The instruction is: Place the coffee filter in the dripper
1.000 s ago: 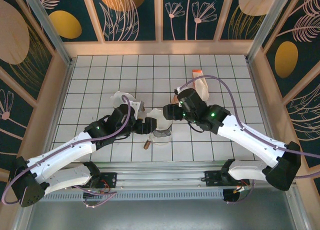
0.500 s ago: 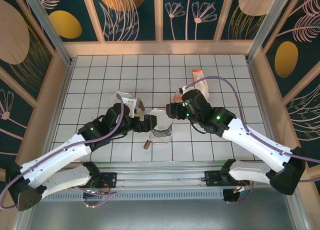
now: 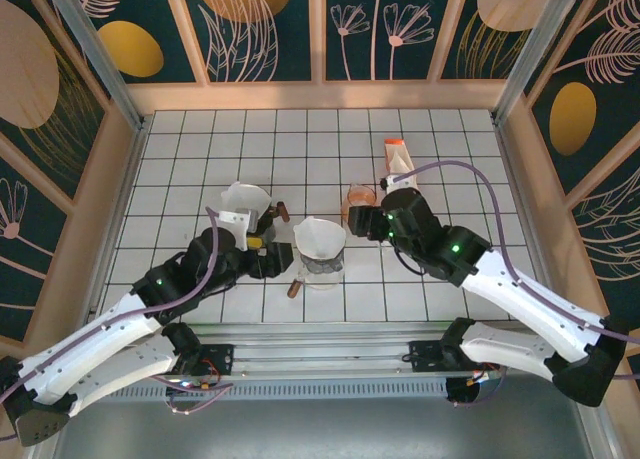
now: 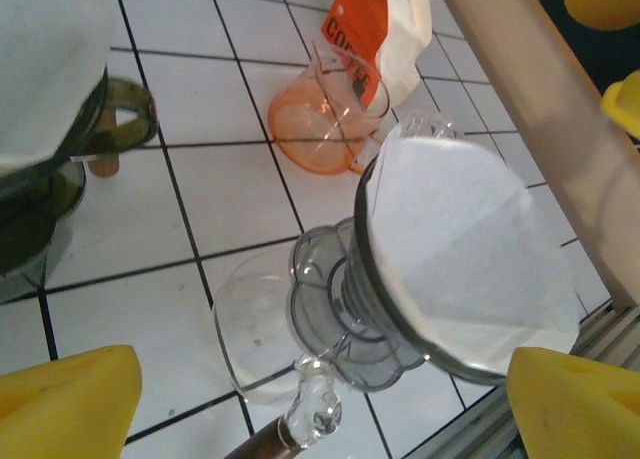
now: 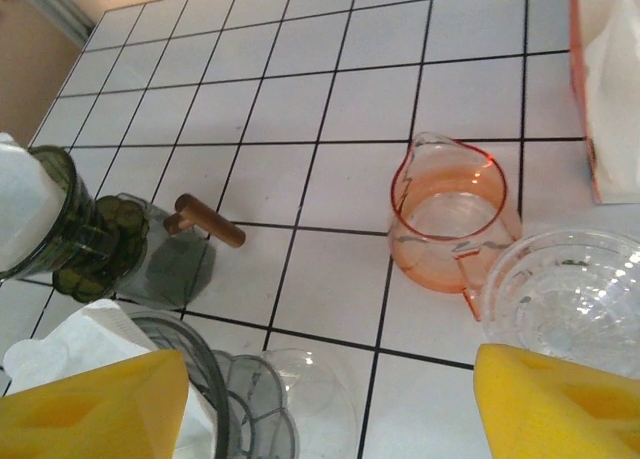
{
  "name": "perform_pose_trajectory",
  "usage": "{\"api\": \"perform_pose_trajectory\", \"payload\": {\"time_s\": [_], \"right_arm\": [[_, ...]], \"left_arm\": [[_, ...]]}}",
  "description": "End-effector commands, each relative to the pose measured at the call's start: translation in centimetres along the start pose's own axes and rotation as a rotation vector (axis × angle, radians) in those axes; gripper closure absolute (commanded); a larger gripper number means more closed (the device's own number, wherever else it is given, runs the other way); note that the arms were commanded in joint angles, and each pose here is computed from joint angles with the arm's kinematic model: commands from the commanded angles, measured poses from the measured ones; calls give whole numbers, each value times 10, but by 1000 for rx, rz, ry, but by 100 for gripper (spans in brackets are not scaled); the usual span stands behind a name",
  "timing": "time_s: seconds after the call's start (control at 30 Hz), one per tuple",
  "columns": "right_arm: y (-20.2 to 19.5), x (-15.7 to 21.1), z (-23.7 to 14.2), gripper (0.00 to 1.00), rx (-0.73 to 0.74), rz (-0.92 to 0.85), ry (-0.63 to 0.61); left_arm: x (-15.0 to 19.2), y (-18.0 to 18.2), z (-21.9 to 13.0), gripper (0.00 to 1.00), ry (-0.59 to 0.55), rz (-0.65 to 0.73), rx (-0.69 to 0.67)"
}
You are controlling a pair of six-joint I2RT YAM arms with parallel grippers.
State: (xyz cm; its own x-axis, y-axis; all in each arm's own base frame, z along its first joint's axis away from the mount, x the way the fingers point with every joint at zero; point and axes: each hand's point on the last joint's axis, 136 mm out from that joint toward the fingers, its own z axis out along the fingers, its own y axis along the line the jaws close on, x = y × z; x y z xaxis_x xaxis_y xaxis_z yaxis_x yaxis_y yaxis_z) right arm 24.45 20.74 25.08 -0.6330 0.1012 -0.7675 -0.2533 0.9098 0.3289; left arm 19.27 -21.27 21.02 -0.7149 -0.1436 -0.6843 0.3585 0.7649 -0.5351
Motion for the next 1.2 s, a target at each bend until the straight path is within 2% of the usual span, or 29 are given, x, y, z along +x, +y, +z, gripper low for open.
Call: {"api": "perform_pose_trajectory", "payload": {"time_s": [0.0,0.33,0.5,0.8,0.93,1.17], "right_arm": [[-13,-8,-4,24,37,51,-55],[-27,-10,-9,24,57,71,-81],[-29,-10,-8,24,51,69,-84],[-35,-12,-11,24,40,69,-94],[-39,-12,-15,24,35,74,-102],[-46,-11,-22,24,39,75,-109]], "left_arm": [[19,6,4,8,53,-26,3],[76,15,14,10,140,-58,4],[97,25,23,13,175,-25,-30],[99,16,43,18,167,123,-78],[98,18,53,26,165,174,-115],[94,7,66,29,158,223,-97]]}}
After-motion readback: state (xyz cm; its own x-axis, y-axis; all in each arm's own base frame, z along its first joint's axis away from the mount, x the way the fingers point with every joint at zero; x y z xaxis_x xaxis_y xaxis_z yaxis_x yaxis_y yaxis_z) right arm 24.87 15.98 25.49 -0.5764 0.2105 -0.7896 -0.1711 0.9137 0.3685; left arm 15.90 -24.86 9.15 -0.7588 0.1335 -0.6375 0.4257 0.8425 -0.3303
